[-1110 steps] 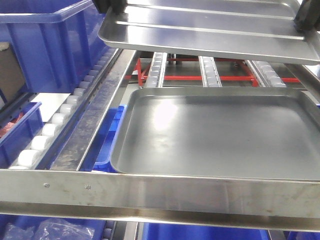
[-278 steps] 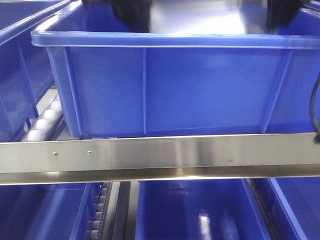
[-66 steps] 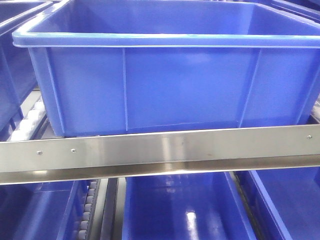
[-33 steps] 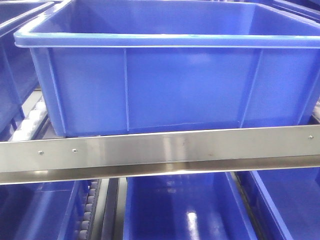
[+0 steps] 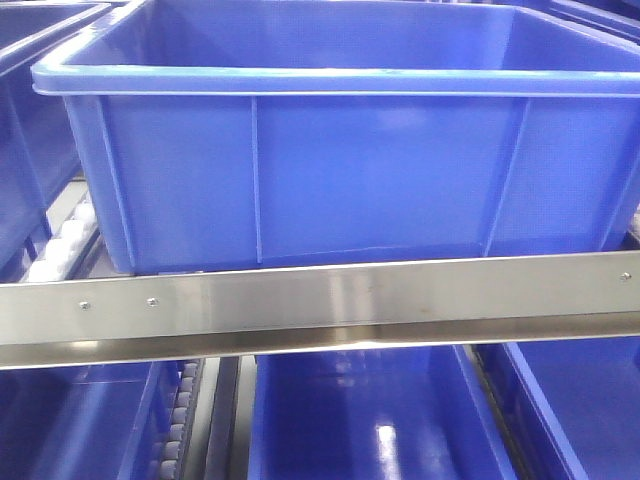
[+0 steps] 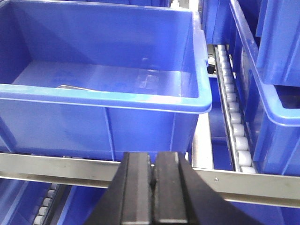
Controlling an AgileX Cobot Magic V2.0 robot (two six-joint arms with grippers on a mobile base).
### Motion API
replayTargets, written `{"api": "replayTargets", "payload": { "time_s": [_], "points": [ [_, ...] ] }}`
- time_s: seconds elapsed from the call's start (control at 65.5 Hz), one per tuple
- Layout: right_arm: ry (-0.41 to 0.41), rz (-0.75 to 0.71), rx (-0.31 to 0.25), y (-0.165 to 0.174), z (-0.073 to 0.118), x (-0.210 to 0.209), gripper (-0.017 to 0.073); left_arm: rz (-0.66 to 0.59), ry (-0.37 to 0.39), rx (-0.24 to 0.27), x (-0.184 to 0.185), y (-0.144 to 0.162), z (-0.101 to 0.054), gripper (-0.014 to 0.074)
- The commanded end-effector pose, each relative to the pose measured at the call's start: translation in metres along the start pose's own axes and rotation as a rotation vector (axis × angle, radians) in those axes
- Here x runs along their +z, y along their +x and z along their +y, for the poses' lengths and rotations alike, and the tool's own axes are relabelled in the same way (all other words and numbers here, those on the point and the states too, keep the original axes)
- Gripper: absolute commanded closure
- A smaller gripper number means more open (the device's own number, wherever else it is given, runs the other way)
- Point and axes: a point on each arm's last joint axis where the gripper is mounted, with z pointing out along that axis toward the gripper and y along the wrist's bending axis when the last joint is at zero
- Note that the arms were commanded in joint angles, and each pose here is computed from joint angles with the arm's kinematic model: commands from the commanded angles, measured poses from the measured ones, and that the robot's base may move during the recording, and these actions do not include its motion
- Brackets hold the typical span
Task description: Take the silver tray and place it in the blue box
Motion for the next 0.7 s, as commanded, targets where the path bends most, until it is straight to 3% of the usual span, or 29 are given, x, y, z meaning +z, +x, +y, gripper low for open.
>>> {"api": "replayTargets", "payload": {
  "time_s": [0.0, 0.687],
  "points": [
    [-0.011, -0.106, -0.012, -0.016, 0.0015, -0.0022, 0.0508, -0.151, -0.005, -0.014, 0.0007, -0.0024, 0.0011, 0.0699],
    [-0.011, -0.106, -0.012, -0.016, 0.0015, -0.0022, 0.0508, -0.136, -0.004, -0.019, 0.0023, 0.0037, 0.0016, 0.0699]
  ]
}}
